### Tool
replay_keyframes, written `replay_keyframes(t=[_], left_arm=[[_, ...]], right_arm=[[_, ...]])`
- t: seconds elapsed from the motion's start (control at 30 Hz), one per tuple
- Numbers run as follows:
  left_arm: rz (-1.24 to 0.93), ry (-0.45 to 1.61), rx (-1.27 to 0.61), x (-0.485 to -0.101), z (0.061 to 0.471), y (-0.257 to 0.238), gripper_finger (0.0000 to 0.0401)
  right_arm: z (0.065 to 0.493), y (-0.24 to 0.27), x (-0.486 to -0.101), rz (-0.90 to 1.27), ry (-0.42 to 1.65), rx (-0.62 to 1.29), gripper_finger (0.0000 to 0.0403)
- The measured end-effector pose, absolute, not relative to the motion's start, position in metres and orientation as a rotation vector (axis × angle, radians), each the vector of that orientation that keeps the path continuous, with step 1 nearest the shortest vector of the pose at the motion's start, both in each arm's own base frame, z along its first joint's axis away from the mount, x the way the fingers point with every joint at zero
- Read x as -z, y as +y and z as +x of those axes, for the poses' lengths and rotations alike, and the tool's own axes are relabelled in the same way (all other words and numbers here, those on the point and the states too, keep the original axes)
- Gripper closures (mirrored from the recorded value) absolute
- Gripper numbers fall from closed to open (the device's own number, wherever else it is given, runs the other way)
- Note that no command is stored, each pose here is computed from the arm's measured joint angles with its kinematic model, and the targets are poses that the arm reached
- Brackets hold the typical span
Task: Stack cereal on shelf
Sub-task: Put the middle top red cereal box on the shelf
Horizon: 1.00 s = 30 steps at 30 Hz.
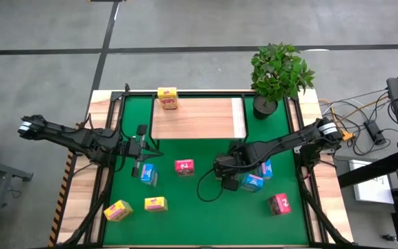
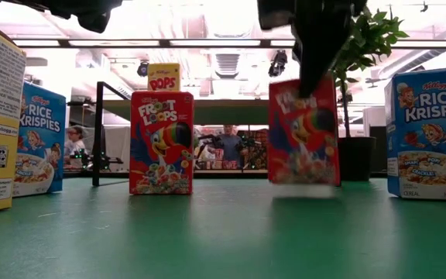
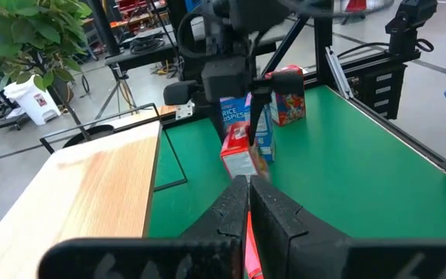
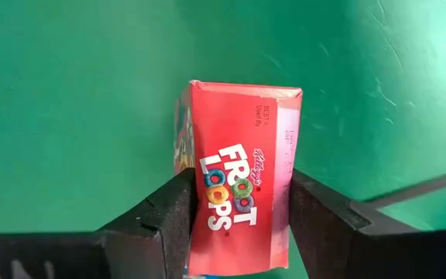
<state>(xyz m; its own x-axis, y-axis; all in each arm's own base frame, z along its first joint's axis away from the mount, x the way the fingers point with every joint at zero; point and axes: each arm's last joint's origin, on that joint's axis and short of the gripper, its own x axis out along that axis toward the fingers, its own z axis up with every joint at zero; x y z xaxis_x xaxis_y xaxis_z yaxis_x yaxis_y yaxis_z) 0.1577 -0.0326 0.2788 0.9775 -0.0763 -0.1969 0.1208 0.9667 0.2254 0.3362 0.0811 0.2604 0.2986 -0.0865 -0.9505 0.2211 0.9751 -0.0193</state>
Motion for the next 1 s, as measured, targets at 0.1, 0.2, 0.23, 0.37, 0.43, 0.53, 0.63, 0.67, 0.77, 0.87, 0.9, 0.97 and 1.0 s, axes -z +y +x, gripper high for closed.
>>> replay_keyframes(t=[0.1, 0.2, 0.23, 0.37, 0.43, 0.53, 0.63, 0.67, 0.77, 0.87, 0.9, 0.97, 1.0], left_arm=[[0.239, 0.188, 0.100, -0.279, 0.158, -0.033, 0.0401], [0.239, 0.188, 0.100, -0.279, 0.158, -0.033, 0.0401], [0.239, 0.188, 0.100, -0.279, 0.158, -0.033, 0.0401], [0.239, 0.188, 0.099, -0.279, 0.158, -0.033, 0.0401], [0.239, 0.188, 0.100, -0.279, 0.158, -0.033, 0.0401], [0.239, 0.188, 0.100, -0.279, 0.158, -0.033, 0.0401], [0.239, 0.188, 0.100, -0.279, 0.158, -0.033, 0.0401], [0.239, 0.188, 0.100, -0.279, 0.158, -0.033, 0.0401], [0.239, 0.188, 0.100, -0.279, 0.158, -0.033, 0.0401], [0.239, 0.187, 0.100, -0.279, 0.158, -0.033, 0.0401], [0.239, 0.188, 0.100, -0.279, 0.158, -0.033, 0.0401], [0.239, 0.188, 0.100, -0.279, 0.158, -0.033, 0.0401], [0.239, 0.188, 0.100, -0.279, 0.158, -0.033, 0.0401]], right_arm=[[0.340, 0.083, -0.275, 0.141, 1.214, 0.177, 0.0228], [0.345, 0.085, -0.293, 0.153, 1.168, 0.116, 0.0227], [0.346, 0.085, -0.300, 0.149, 1.149, 0.098, 0.0227], [0.349, 0.083, -0.332, 0.135, 1.071, 0.072, 0.0227], [0.351, 0.077, -0.348, 0.114, 1.021, 0.099, 0.0228], [0.352, 0.065, -0.372, 0.064, 0.936, 0.155, 0.0229], [0.353, 0.049, -0.395, 0.018, 0.859, 0.198, 0.0229], [0.354, 0.042, -0.401, 0.004, 0.838, 0.203, 0.0229], [0.357, 0.021, -0.415, -0.044, 0.794, 0.224, 0.0229], [0.362, -0.002, -0.420, -0.087, 0.777, 0.256, 0.0229], [0.364, -0.011, -0.420, -0.098, 0.779, 0.270, 0.0229], [0.369, -0.028, -0.418, -0.121, 0.792, 0.290, 0.0229], [0.372, -0.036, -0.415, -0.129, 0.802, 0.298, 0.0229]])
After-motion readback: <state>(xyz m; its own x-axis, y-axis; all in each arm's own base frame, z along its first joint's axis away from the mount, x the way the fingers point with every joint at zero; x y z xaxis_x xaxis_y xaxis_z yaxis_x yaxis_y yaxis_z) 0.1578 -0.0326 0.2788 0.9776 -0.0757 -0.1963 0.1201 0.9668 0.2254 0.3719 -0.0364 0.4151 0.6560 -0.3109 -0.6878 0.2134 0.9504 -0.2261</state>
